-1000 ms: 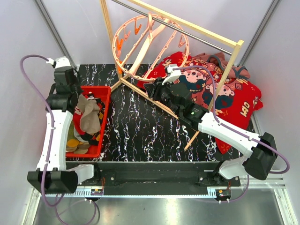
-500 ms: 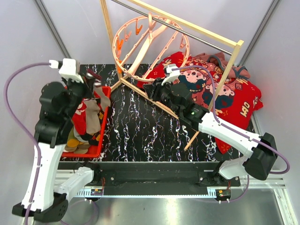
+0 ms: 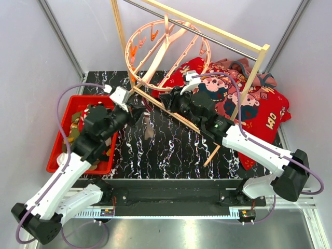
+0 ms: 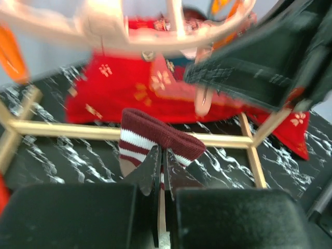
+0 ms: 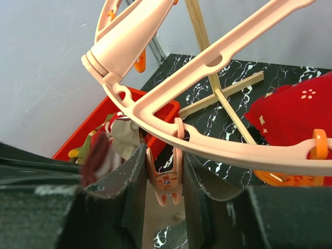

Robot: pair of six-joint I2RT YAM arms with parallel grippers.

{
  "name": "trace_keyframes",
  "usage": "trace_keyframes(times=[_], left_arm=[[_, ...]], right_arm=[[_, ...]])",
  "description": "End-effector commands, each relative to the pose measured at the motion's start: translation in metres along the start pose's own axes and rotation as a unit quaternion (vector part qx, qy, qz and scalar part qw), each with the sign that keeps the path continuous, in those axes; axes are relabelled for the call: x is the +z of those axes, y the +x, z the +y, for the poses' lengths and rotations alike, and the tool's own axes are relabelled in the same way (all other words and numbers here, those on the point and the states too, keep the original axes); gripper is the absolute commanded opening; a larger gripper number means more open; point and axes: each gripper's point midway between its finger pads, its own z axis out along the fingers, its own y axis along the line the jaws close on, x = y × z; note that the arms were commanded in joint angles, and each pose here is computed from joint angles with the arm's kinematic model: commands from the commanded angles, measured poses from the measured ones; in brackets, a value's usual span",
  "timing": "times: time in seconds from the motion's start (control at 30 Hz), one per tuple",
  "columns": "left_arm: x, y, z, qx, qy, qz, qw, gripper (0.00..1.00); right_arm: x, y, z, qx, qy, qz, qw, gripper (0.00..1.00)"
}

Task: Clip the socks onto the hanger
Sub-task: Clamp the sock onto the hanger.

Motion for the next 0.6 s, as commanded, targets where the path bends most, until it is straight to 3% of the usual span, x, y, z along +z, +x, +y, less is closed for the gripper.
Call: trace_keyframes(times=[0.0,0.27,0.57], left_arm=[[0.015,-0.027,-0.017,-0.047,0.041,-0.102,0.993,0.0],[0.036,-0.008,-0.014,-0.099,0.045,-0.132,0.985,0.0],[0.048,-0.001,-0.021,-0.121,0.066,-0.12,0.983,0.0]], right_arm=[[-0.011,-0.035,0.009,-0.004,-0.013,-0.034,0.999,0.03],[-0.016,-0.039,0.013,-0.015,-0.028,-0.04,0.999,0.02],[-0.015,-0.039,0.017,-0.015,-0.04,-0.043,0.998,0.02]])
